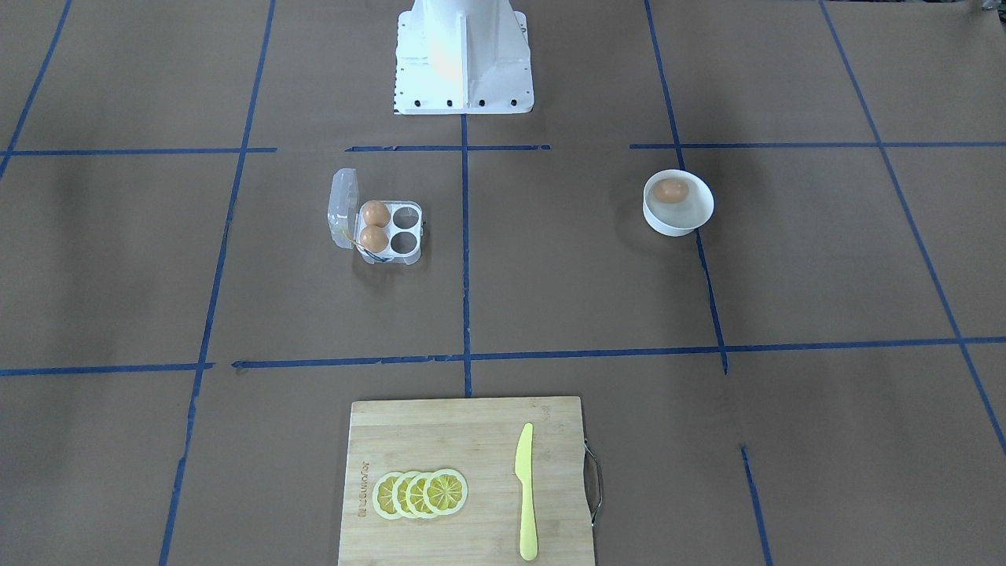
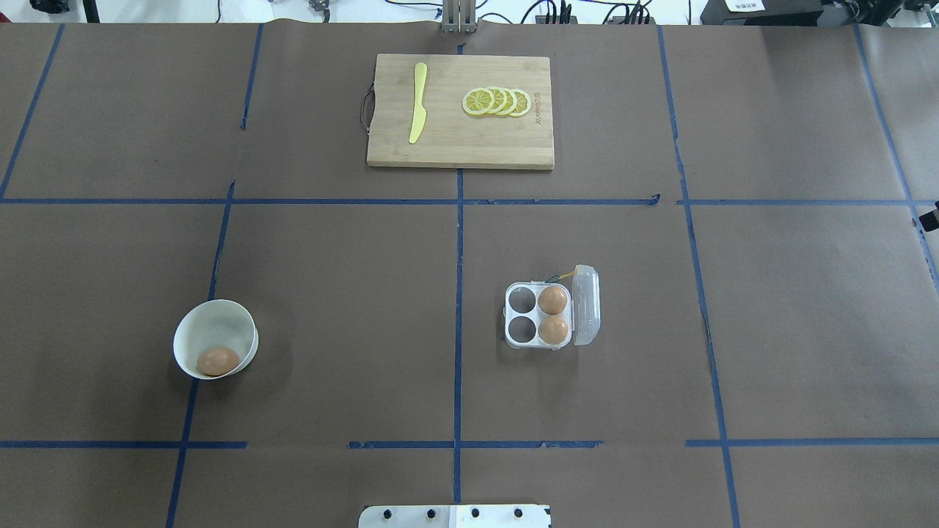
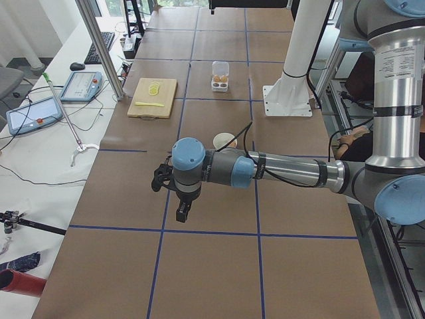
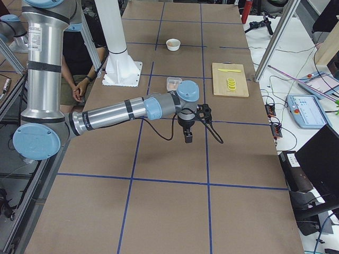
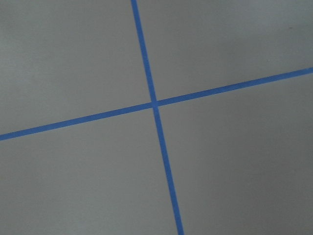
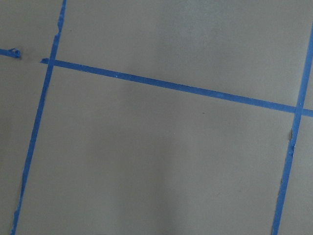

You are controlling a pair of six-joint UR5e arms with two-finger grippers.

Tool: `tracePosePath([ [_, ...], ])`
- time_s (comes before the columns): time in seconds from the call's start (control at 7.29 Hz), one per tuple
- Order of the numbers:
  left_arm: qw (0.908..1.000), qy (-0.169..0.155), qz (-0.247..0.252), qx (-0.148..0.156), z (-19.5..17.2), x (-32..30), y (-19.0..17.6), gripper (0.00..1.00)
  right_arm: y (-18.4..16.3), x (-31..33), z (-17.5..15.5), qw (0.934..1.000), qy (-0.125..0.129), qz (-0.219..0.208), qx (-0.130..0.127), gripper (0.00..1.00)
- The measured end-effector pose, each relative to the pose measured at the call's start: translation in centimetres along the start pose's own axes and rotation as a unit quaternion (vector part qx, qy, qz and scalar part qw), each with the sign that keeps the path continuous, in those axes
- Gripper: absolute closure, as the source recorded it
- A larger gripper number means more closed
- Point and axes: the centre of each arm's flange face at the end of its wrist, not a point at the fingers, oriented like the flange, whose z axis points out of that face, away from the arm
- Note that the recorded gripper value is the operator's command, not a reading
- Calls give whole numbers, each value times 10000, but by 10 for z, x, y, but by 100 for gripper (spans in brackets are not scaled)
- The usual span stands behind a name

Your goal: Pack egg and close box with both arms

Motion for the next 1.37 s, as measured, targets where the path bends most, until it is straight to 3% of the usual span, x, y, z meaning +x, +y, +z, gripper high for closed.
tracePosePath([
  [0.14,9995,209,241,68,3,17,-6,0,0,0,0,10000,-4,-4,0,0],
  [0.27,9956,475,792,141,19,49,-15,0,0,0,0,10000,-6,-6,-2,0],
  [0.41,9864,708,1470,209,40,87,-21,0,0,-1,1,10000,-7,-8,-6,0],
  [0.69,9542,1163,2746,253,82,173,-22,2,0,-2,2,10000,-13,-17,-17,0],
  [0.96,9210,1409,3629,161,115,269,-19,6,0,-4,3,10000,-22,-33,-29,0],
  [1.1,9091,1438,3906,143,130,313,-20,9,0,-5,3,10000,-26,-44,-39,0],
  [1.37,8951,1544,4183,36,153,365,-11,17,0,-6,5,10000,-37,-62,-54,0],
])
